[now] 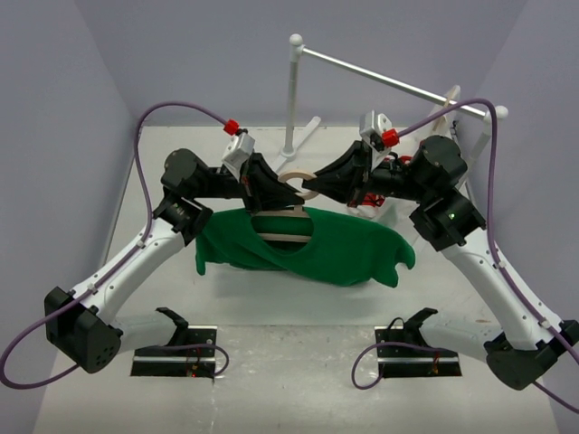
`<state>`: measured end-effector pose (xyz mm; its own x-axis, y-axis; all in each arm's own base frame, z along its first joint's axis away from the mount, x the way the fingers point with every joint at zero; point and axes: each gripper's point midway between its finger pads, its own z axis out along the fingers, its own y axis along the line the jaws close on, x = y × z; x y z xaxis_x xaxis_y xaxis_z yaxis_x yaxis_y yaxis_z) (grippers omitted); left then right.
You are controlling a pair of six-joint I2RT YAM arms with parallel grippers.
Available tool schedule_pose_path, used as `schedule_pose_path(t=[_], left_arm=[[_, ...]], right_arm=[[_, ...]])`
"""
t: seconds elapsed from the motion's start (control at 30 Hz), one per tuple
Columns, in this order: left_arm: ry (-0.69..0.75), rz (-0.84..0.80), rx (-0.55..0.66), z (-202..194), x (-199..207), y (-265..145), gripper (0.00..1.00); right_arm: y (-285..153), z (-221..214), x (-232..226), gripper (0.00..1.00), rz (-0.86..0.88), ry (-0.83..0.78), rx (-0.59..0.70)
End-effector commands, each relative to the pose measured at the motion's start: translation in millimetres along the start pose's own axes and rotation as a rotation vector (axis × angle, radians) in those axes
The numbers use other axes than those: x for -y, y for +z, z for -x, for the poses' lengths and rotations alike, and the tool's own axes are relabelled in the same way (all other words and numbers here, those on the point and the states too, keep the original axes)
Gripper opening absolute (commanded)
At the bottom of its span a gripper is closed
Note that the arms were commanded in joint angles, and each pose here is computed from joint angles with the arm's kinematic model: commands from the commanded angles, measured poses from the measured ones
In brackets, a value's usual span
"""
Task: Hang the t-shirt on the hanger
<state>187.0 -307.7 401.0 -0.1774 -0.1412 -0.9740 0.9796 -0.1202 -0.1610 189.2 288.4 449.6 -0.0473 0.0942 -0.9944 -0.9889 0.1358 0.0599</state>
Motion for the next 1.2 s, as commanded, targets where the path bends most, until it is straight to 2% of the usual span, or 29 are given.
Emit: schedule_pose_path(t=[0.0,0.03,0.07,0.1,0.23,0.33,0.37,0.47,0.6,0.77,0.83,0.97,1.03,1.1,1.17], left_arm=[[0.056,0.055,0.026,18.6,-8.1,3.6,0.00],[0.054,0.086,0.022,19.8,-12.4,2.7,0.00],[0.059,0.112,0.017,22.0,-15.1,1.1,0.00],[0.071,0.129,0.011,25.4,-15.6,-1.1,0.00],[0.117,0.219,0.011,43.0,-17.2,-21.5,0.00],[0.142,0.290,0.032,56.2,-16.0,-38.3,0.00],[0.167,0.300,0.046,64.3,-8.3,-43.6,0.00],[0.217,0.318,0.076,81.8,7.7,-52.0,0.00],[0.266,0.301,0.086,104.4,26.8,-52.6,0.00],[0.275,0.290,0.072,118.3,38.6,-52.1,0.00],[0.268,0.296,0.061,119.4,39.7,-52.8,0.00],[0.287,0.317,0.046,127.8,41.2,-54.3,0.00],[0.292,0.334,0.041,129.9,40.0,-55.7,0.00],[0.320,0.365,0.028,135.6,38.0,-59.3,0.00],[0.319,0.377,0.014,133.8,35.1,-61.5,0.00]], right_arm=[[-5.6,14.2,-10.3,0.26,0.010,-0.076,0.060],[-9.2,15.2,-6.1,0.52,-0.035,-0.076,0.067],[-14.7,16.4,0.8,0.70,-0.100,-0.074,0.071],[-22.7,17.0,9.9,0.80,-0.184,-0.074,0.070],[-93.1,8.3,39.7,0.87,-0.616,-0.046,0.093],[-143.9,-21.7,53.5,0.91,-0.864,-0.066,0.069],[-162.8,-27.0,52.2,0.90,-0.932,-0.092,0.077],[-181.6,-59.6,62.3,0.83,-1.024,-0.115,-0.004],[-168.1,-81.1,63.8,0.80,-0.946,-0.138,-0.099],[-158.9,-75.1,75.4,0.74,-0.943,-0.168,-0.108],[-151.2,-69.8,78.2,0.66,-0.919,-0.181,-0.104],[-141.2,-58.2,74.5,0.28,-0.865,-0.213,-0.063],[-145.0,-53.0,79.0,0.08,-0.896,-0.224,-0.041],[-166.5,-48.5,98.7,0.00,-1.037,-0.195,-0.028],[-179.8,-49.1,113.8,0.00,-1.110,-0.148,-0.037]])
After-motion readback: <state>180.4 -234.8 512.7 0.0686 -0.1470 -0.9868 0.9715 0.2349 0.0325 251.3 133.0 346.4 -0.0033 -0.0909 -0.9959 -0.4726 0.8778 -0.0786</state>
